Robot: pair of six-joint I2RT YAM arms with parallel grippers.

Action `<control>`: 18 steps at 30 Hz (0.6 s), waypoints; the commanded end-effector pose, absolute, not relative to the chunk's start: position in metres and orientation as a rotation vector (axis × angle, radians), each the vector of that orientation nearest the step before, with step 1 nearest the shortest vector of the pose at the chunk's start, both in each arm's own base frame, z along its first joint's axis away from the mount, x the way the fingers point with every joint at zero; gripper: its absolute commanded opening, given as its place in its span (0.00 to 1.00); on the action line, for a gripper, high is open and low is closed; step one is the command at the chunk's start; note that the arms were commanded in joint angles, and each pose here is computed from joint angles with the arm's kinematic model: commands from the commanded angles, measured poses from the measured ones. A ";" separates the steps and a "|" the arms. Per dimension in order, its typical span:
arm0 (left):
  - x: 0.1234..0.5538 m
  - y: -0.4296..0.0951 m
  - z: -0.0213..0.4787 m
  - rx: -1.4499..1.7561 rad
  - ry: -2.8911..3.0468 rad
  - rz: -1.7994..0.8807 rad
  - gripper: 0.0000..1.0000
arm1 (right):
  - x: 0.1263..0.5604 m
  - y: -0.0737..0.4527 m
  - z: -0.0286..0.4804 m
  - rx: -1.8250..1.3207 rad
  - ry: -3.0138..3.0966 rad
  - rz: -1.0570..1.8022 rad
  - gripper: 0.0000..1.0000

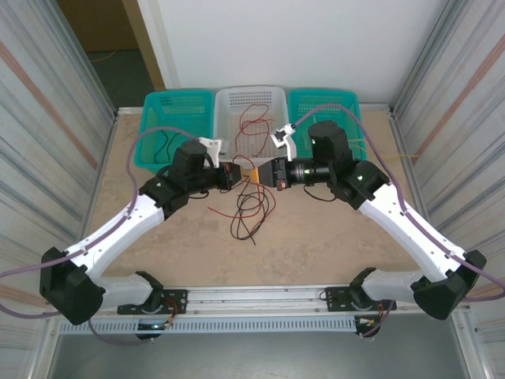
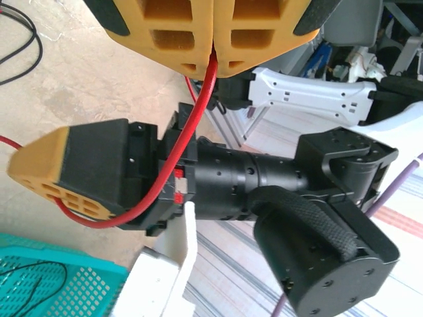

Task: Untangle the cables

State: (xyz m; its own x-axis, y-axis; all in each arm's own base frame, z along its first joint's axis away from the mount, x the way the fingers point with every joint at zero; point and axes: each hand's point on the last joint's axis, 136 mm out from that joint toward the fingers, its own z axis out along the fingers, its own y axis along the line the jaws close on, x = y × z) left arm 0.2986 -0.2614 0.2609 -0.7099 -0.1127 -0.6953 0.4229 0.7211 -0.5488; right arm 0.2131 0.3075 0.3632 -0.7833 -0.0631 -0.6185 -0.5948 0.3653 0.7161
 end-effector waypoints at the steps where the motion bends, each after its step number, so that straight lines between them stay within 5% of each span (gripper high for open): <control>1: 0.305 -0.235 0.280 0.189 2.144 -0.759 0.00 | 0.215 0.295 0.366 -0.552 2.130 1.403 0.00; 9: 0.305 -0.197 0.273 0.067 2.183 -0.588 0.02 | 0.238 0.278 0.348 -0.506 2.223 1.300 0.00; 13: 0.299 -0.201 0.274 0.031 2.202 -0.674 0.47 | 0.266 0.274 0.350 -0.447 2.257 1.187 0.00; 18: 0.293 -0.186 0.262 -0.056 2.272 -0.686 0.56 | 0.312 0.271 0.355 -0.345 2.267 1.085 0.00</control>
